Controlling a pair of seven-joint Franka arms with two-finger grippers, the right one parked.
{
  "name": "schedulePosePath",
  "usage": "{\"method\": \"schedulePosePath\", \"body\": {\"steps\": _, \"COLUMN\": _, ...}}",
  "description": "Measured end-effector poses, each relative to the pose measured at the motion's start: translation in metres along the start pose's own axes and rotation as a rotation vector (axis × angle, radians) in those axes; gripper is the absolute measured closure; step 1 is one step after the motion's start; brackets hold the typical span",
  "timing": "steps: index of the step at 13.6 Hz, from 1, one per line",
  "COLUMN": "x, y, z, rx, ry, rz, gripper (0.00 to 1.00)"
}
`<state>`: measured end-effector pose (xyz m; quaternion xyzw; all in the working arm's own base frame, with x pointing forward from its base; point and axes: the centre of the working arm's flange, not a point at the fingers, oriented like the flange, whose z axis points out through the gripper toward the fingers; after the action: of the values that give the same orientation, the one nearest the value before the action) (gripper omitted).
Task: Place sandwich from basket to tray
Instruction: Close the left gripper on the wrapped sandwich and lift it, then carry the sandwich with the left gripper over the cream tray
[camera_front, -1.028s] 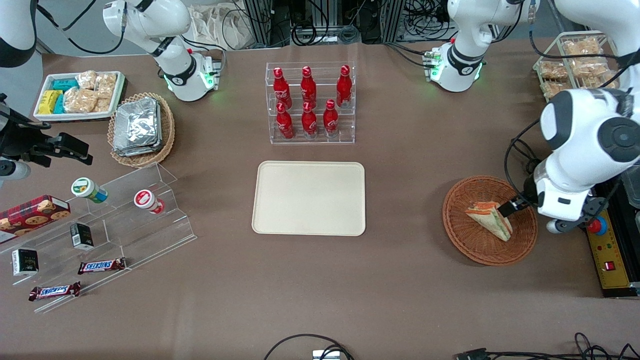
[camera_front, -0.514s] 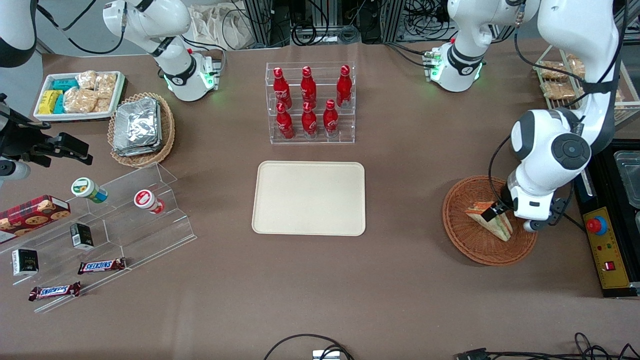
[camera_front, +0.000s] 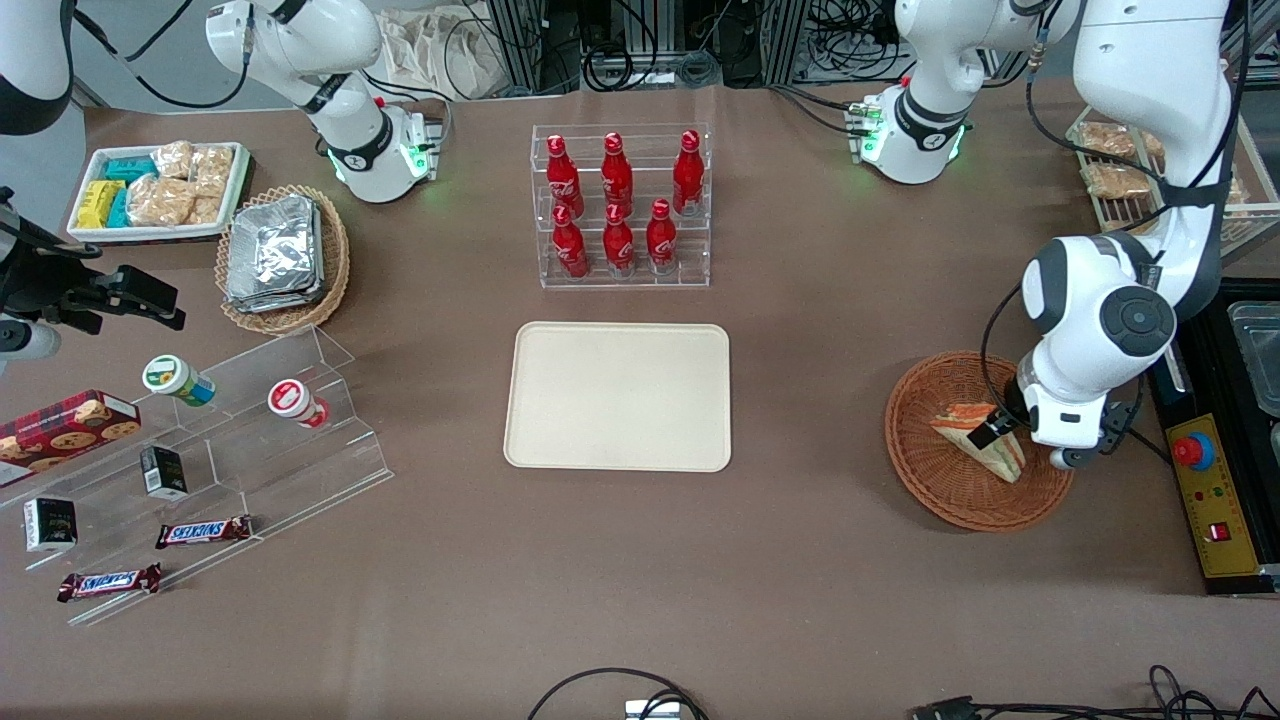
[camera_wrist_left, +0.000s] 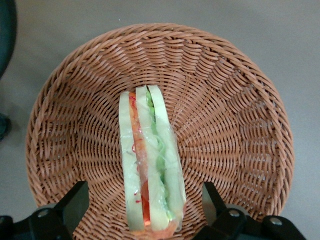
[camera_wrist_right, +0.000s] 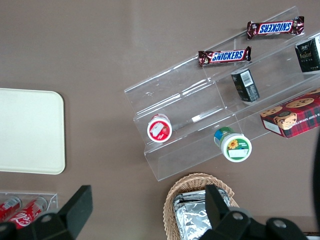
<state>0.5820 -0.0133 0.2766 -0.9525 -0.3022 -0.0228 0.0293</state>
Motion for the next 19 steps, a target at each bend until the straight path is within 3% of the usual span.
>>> {"method": "schedulePosePath", "body": {"steps": 5, "x": -0.002, "y": 0.000, "z": 0.016, "rx": 0.008, "ry": -0.007, "rz": -0.005, "gripper": 0.00}}
{"method": "schedulePosePath", "body": {"steps": 7, "x": -0.002, "y": 0.000, "z": 0.017, "rx": 0.007, "ry": -0.007, "rz": -0.005, "gripper": 0.06}}
{"method": "schedulePosePath", "body": {"steps": 12, "x": -0.003, "y": -0.001, "z": 0.018, "rx": 0.015, "ry": -0.015, "rz": 0.002, "gripper": 0.59}}
{"method": "schedulePosePath", "body": {"steps": 14, "x": -0.005, "y": -0.001, "z": 0.018, "rx": 0.025, "ry": -0.027, "rz": 0.037, "gripper": 0.75}}
{"method": "schedulePosePath", "body": {"steps": 19, "x": 0.008, "y": 0.004, "z": -0.048, "rx": 0.048, "ry": -0.074, "rz": 0.264, "gripper": 0.79}}
